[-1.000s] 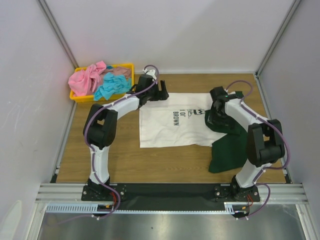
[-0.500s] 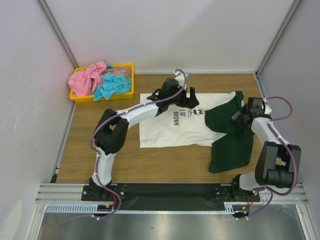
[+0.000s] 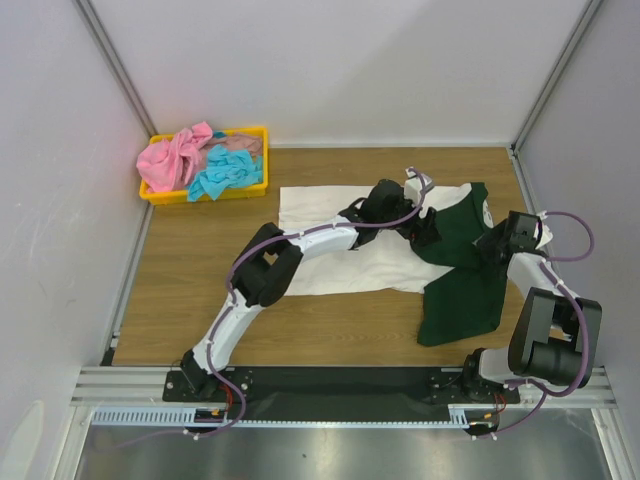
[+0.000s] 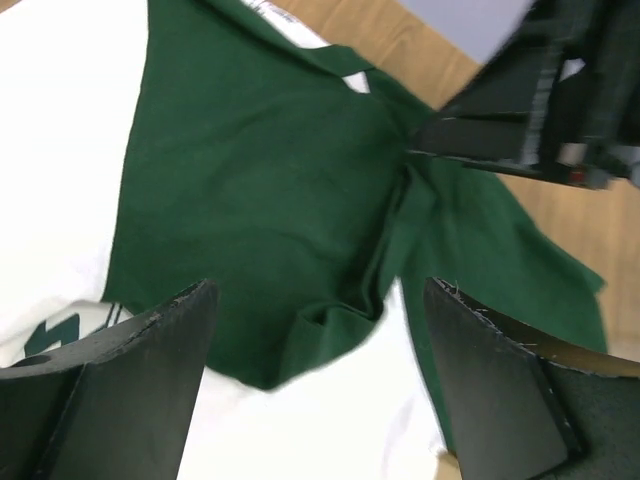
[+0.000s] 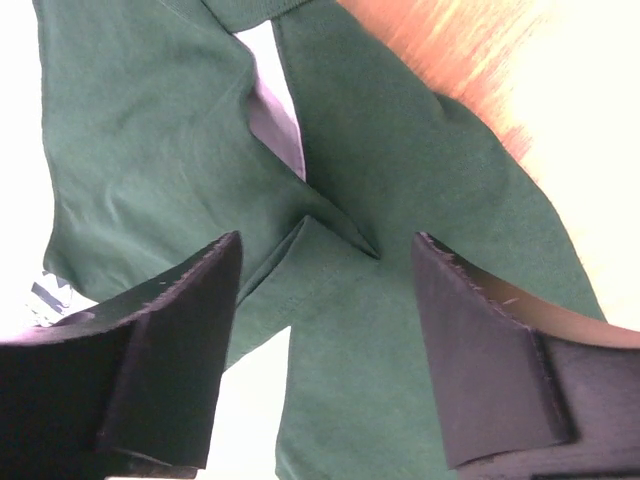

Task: Fold and stack the t-shirts
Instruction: Fold the tshirt

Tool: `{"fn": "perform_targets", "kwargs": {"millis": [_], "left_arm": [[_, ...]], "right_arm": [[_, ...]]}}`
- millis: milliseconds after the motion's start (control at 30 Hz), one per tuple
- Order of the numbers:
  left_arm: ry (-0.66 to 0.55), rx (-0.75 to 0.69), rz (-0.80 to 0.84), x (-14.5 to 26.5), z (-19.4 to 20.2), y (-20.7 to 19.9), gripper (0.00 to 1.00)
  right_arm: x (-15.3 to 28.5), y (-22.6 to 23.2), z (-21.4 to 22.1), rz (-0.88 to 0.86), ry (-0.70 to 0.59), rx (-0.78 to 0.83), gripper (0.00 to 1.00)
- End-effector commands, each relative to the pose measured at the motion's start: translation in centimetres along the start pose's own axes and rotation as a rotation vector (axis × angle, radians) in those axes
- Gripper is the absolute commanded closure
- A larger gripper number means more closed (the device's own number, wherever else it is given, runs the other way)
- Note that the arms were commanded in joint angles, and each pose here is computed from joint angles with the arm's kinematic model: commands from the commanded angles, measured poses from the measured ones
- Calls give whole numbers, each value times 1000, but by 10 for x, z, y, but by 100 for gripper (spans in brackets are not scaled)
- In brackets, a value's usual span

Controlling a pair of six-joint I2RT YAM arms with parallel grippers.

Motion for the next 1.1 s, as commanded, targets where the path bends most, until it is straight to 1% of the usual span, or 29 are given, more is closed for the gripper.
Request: {"fn": "perform_targets", "kwargs": {"millis": [0, 33, 67, 133, 300, 400, 567, 633, 800, 900, 933, 1000, 1067], "left_arm": [[-58, -10, -25, -11, -21, 4, 11], [-66, -4, -23, -13, -23, 3, 12], [-54, 0, -27, -18, -15, 4, 12], [-50, -2, -28, -23, -12, 4, 12], [2, 22, 3, -31, 7, 3, 13], [19, 38, 42, -29, 12, -5, 13], [75, 42, 57, -29, 35, -16, 14], [95, 49, 82, -28, 43, -19, 15], [120, 50, 109, -24, 50, -26, 16], [135, 45, 123, -18, 51, -30, 19], [142, 41, 130, -15, 55, -31, 22], [120, 19, 156, -6, 45, -39, 24], [110, 8, 173, 2, 50, -42, 25]], "right_arm": [[2, 12, -11, -66, -41, -9, 29], [2, 12, -13, -65, -43, -13, 30], [2, 11, -12, -65, -41, -17, 32], [3, 12, -13, -73, -42, -19, 33], [5, 12, -15, -69, -45, -25, 34], [7, 11, -17, -68, -44, -25, 34], [10, 14, -22, -78, -52, -28, 33], [10, 14, -22, -77, -54, -27, 33], [12, 11, -21, -65, -52, -22, 34], [14, 11, -21, -66, -54, -20, 34], [15, 10, -20, -66, -54, -19, 34], [16, 10, -21, -66, -56, -19, 35], [15, 7, -18, -62, -49, -14, 35]]}}
Point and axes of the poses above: each gripper's point midway between its finger pads, its own x axis back along the fingers, its own y axis along the line the jaws close on, z = x × y, the point moved 3 cm from there along x, back along the fingers, and after that the axes turned 6 degrees about -x, right-handed, at the moved point
